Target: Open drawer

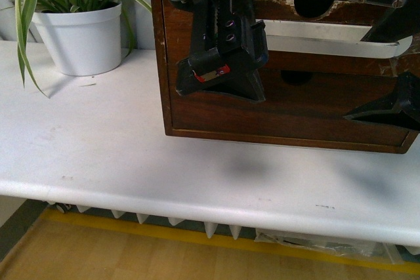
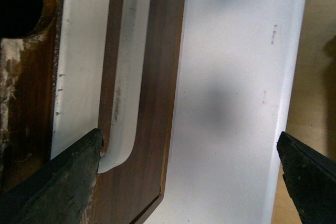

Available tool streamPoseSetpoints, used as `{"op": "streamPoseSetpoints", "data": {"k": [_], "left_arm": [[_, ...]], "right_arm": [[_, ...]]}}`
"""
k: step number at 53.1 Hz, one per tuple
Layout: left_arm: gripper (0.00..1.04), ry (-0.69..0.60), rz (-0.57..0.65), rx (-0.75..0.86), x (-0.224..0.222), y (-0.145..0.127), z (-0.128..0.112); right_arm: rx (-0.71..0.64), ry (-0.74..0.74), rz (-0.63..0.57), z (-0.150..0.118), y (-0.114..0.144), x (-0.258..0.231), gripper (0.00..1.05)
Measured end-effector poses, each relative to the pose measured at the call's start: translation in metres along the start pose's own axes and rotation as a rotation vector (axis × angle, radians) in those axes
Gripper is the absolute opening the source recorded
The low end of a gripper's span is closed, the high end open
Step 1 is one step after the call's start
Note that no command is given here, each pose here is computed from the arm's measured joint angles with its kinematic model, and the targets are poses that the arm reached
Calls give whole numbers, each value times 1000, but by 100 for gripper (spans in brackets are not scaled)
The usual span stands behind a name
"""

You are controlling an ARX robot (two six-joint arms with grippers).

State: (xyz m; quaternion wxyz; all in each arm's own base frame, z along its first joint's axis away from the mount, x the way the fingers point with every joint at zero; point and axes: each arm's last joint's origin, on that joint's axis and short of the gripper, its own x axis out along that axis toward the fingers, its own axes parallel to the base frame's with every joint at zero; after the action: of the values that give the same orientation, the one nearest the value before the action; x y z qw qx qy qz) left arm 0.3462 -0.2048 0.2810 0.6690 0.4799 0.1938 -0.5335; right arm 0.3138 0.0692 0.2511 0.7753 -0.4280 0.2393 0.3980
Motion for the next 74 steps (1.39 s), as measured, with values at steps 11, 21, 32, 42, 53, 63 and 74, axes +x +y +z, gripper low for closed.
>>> {"op": "streamPoseSetpoints", "data": {"k": [11,21,32,42,53,63,74], "left_arm": [[99,21,-39,34,-7,-6,2],[99,36,-73,73,-13,-16,2],[99,49,-118,117,-25,-36,2],[99,47,-138,137,-31,-48,-2],[99,34,-133,146,-36,-59,-5],[99,-22,-52,138,-38,-65,-8],[99,-107,76,62,-61,-78,-19]], "right_arm": [[-22,-11,39,0,4,-6,96],[-28,-25,75,0,11,-14,96],[-75,-39,120,-1,30,-27,96],[-103,-49,139,-1,41,-34,96],[-114,-69,145,-1,51,-38,96],[-84,-132,115,-2,54,-42,96],[-2,-274,24,-9,55,-74,96]]}}
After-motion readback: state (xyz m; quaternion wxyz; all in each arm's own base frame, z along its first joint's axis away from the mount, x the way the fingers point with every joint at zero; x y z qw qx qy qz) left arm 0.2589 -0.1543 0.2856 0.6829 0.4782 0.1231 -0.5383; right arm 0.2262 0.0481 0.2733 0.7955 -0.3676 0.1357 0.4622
